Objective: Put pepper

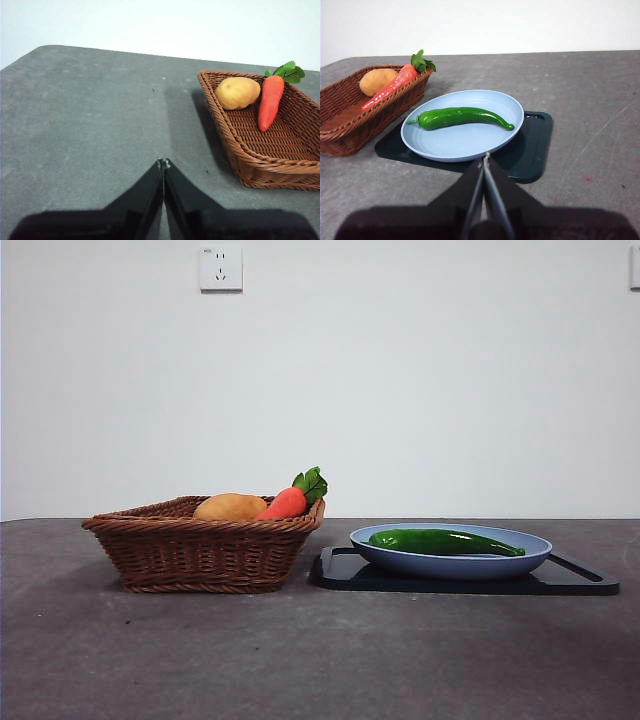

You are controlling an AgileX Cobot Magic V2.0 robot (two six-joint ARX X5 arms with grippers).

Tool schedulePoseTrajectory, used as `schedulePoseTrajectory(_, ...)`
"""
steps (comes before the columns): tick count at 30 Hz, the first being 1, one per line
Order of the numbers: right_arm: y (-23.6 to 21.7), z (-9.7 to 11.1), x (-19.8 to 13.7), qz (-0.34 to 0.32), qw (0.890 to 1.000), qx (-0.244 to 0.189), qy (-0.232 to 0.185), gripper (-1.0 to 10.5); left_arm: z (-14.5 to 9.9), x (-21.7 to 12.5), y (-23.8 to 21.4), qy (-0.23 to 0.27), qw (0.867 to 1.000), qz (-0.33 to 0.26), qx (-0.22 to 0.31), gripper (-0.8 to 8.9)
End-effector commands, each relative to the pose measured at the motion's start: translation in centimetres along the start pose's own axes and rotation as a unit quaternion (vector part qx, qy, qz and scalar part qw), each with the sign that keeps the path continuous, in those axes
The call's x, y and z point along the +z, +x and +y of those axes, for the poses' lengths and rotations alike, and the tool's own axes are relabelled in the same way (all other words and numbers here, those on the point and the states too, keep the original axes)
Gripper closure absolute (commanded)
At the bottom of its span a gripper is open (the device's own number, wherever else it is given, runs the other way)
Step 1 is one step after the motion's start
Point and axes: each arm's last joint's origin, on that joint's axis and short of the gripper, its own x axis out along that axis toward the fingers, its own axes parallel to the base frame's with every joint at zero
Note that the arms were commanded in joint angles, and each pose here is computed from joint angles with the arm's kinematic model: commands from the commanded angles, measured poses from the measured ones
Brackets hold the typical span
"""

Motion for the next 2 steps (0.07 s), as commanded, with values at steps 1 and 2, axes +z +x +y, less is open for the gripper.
schedulePoseTrajectory(1, 0.04, -0.01, -0.29, 0.007, 1.000, 0.001, 0.009, 9.4, 0.04, -0.22, 0.09, -0.004, 1.000, -0.001, -0.001, 8.05)
schedulePoseTrajectory(2, 0.04, -0.01, -0.28, 0.006, 1.000, 0.001, 0.009, 9.4, 0.04, -0.22, 0.09, -0.004, 1.000, -0.001, -0.001, 8.05)
